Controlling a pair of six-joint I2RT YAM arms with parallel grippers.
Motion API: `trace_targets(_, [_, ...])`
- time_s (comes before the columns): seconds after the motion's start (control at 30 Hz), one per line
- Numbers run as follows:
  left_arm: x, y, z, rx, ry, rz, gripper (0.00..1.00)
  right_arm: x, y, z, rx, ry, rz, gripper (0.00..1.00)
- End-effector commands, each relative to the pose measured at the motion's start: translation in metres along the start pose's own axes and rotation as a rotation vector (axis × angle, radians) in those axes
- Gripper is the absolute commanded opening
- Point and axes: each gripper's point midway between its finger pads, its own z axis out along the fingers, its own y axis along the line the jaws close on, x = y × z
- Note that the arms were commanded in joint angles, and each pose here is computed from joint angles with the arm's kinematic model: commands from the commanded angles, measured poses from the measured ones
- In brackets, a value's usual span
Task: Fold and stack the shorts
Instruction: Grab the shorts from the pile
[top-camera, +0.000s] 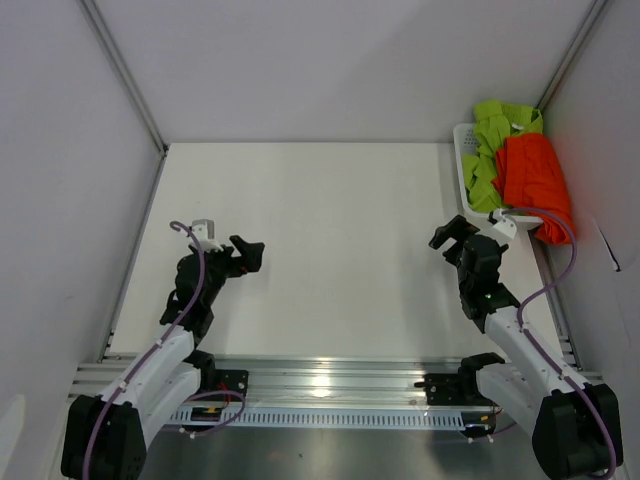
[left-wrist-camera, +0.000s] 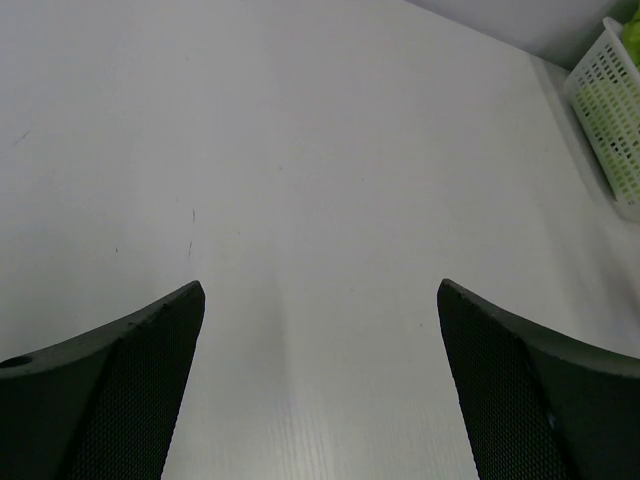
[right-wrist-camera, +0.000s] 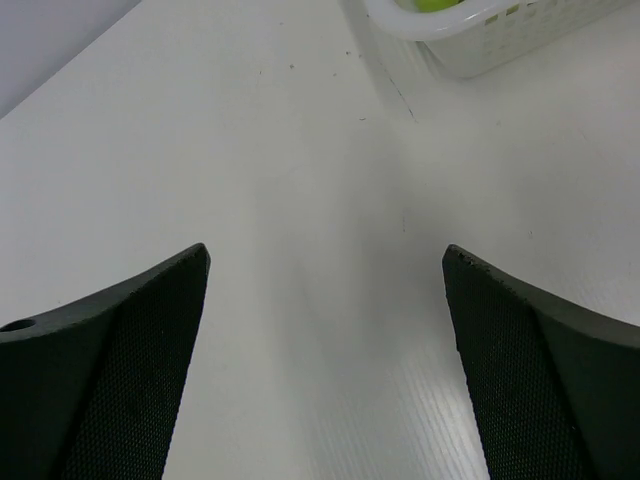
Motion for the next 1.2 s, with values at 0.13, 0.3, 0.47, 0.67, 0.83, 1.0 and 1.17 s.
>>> trace_targets(0.13, [-0.011,0.003,0.003,-0.017,-0.054,-0.042,0.99,-0.027,-0.002,-0.001,0.058,-0.091,0.024,1.00])
trace_targets(0.3, [-0.005,0.022,-0.001,-0.119,-0.071,-0.148,0.99,-0.061,0.003,0.008,0.122,-0.104,-0.019,0.99])
trace_targets(0.47, [-0.007,0.021,0.005,-0.109,-0.032,-0.136,0.99,-0.087,-0.009,0.043,0.253,-0.013,-0.065,0.98])
trace_targets(0.67, [-0.005,0.015,0.005,-0.081,-0.013,-0.130,0.99,-0.146,-0.015,0.085,0.379,-0.033,-0.085,0.93])
trace_targets(0.83, [-0.003,0.014,0.003,-0.070,-0.018,-0.137,0.99,-0.184,-0.028,0.138,0.527,-0.057,-0.141,0.89])
trace_targets(1.0, [0.000,0.009,0.004,-0.045,-0.009,-0.144,0.99,-0.192,-0.044,0.179,0.607,-0.010,-0.240,0.86])
trace_targets(1.17, [0.005,0.007,0.006,-0.040,0.021,-0.165,0.99,-0.185,-0.057,0.223,0.638,0.033,-0.310,0.87])
